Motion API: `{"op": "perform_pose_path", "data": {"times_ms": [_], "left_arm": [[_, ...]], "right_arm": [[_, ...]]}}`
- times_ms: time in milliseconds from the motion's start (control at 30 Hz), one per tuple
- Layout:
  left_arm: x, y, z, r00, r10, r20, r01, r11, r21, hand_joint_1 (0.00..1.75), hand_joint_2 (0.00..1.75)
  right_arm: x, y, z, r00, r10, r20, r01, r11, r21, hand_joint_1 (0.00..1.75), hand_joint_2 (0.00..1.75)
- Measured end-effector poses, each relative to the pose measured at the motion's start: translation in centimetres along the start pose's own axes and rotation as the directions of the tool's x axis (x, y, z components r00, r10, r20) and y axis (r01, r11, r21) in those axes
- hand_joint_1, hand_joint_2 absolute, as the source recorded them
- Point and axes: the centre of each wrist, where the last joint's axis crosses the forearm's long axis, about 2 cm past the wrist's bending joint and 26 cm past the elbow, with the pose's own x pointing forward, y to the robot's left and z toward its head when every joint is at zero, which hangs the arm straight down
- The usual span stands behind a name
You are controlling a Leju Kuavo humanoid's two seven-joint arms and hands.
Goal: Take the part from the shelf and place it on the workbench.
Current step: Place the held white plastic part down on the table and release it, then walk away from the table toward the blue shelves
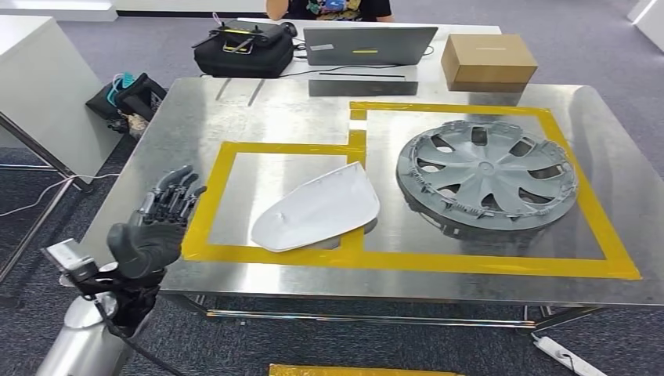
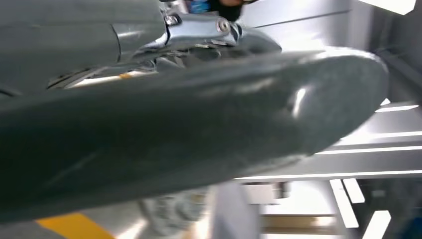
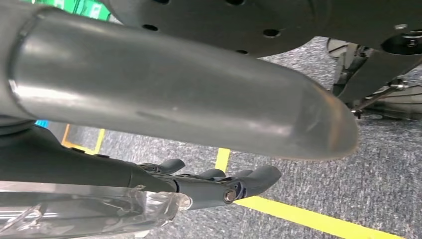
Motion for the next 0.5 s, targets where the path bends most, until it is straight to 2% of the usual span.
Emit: {"op": "perform_pose_path", "data": {"times_ms": [100,233,500], "left_arm": [[1.4,-0.8,1.0,0.997,0.013,0.075,-0.015,1.000,0.026,0.00,0.00],[2.8,-1.3,1.9,0.988,-0.075,0.137,0.060,0.992,0.115,0.00,0.00],[4.6,-1.4,2.8,0.969,-0.124,0.212,0.071,0.968,0.241,0.00,0.00]], "right_arm": [[0.0,0.0,0.0,1.000,-0.017,-0.001,0.017,1.000,-0.002,0.00,0.00],[-0.1,0.0,0.0,0.999,-0.032,0.003,0.032,0.999,-0.009,0.00,0.00],[-0.1,0.1,0.0,0.998,-0.056,0.017,0.056,0.998,-0.013,0.00,0.00]]}}
